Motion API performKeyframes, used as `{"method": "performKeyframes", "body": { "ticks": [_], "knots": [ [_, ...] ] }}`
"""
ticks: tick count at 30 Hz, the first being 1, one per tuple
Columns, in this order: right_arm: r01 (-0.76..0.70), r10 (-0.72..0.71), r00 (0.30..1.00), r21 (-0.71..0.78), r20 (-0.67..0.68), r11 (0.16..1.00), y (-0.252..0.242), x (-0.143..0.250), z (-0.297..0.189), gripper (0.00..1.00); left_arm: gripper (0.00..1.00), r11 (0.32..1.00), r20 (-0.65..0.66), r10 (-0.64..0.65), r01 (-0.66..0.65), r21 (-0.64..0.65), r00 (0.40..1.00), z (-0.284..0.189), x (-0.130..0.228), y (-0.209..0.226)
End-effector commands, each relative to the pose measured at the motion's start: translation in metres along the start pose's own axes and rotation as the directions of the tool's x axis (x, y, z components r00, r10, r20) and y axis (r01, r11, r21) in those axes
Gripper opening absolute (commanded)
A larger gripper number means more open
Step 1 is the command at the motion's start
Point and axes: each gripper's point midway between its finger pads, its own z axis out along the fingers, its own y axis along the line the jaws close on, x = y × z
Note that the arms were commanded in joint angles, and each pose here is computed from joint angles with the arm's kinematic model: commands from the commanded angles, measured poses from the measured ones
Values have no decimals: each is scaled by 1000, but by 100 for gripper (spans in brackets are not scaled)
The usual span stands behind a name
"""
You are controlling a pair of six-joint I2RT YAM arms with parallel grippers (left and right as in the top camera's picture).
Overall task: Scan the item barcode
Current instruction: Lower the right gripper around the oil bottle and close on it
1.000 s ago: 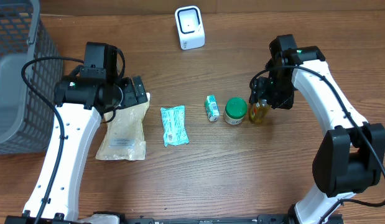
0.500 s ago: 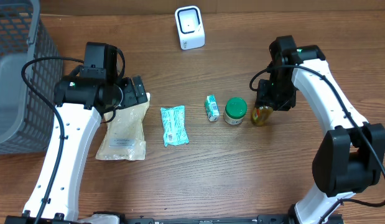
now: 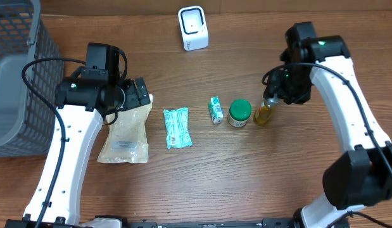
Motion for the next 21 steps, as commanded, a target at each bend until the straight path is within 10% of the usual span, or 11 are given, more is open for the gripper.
{"method": "performKeyframes", "body": {
  "ticks": [1, 4, 11, 15, 21],
  "knots": [
    [-1, 3, 998, -28, 61, 1000, 3, -6, -21, 70, 99, 1000, 11, 5, -5, -3, 1000, -2, -3, 1],
    [5, -4, 999, -27, 42, 1000, 5, -1, -15, 100, 100, 1000, 11, 5, -5, -3, 1000, -2, -3, 1],
    [22, -17, 999, -101, 45, 995, 18, -3, -15, 100, 100, 1000, 11, 5, -5, -3, 1000, -2, -3, 1],
    [38, -36, 999, -73, 37, 997, 13, 0, -14, 61, 99, 1000, 11, 5, -5, -3, 1000, -2, -3, 1],
    [43, -43, 999, -63, -4, 997, 13, 10, -2, 59, 100, 1000, 11, 5, -5, -3, 1000, -2, -3, 1]
  ]
}}
